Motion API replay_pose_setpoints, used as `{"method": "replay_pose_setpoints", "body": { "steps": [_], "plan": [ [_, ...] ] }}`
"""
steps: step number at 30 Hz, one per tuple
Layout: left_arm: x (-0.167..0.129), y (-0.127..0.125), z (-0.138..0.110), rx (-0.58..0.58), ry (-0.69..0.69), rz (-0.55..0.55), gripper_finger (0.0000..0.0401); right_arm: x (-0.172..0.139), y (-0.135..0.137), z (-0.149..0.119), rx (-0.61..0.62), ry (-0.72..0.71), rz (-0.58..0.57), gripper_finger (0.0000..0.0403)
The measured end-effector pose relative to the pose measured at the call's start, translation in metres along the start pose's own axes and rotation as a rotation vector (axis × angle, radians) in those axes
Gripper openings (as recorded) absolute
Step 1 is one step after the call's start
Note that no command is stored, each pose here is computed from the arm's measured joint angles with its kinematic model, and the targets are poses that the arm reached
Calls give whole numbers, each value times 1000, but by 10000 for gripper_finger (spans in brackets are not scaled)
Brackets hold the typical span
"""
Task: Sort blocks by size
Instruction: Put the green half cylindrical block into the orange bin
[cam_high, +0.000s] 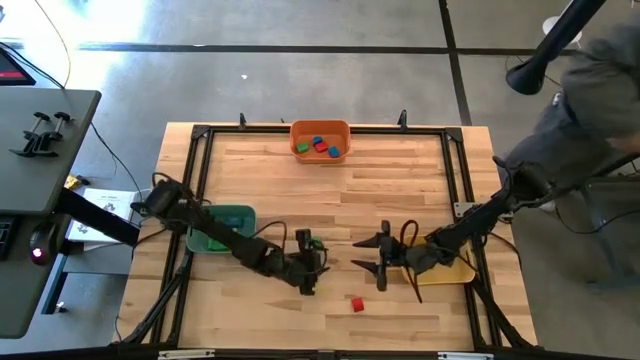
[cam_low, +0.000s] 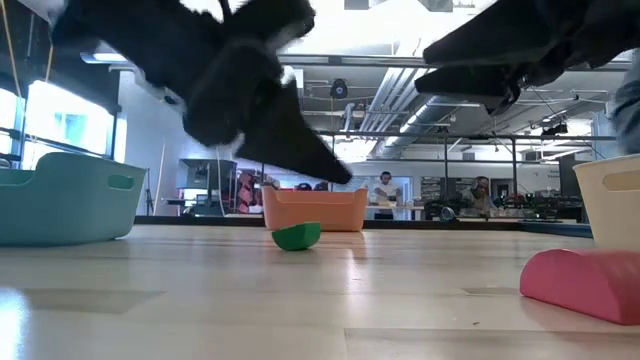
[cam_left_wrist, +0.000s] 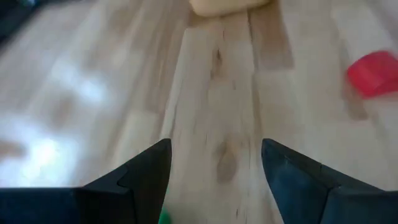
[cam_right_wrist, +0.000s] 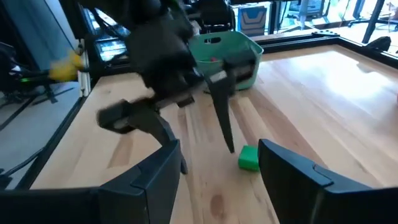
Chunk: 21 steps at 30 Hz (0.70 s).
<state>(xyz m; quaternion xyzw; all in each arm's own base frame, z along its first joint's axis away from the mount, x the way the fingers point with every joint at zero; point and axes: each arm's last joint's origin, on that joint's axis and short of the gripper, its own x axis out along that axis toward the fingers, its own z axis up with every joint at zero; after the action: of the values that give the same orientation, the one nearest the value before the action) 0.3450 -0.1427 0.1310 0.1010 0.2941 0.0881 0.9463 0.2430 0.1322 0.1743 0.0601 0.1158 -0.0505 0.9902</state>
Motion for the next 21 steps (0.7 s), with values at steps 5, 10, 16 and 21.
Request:
{"method": "replay_pose_setpoints", "body": {
  "steps": [5, 10, 16, 21],
  "plan": [
    [-11, 0, 5, 139, 45, 26, 236, 3, -3, 1, 4, -2, -15, 208],
    [-2, 13, -4, 112, 139, 65, 236, 4, -3, 1, 7, -5, -13, 208],
    [20, 26, -18, 103, 225, 27, 236, 4, -3, 2, 10, -3, -3, 208],
    [30, 38, -24, -1, 266, 45, 235, 4, -3, 2, 14, -2, 0, 208]
  ]
}}
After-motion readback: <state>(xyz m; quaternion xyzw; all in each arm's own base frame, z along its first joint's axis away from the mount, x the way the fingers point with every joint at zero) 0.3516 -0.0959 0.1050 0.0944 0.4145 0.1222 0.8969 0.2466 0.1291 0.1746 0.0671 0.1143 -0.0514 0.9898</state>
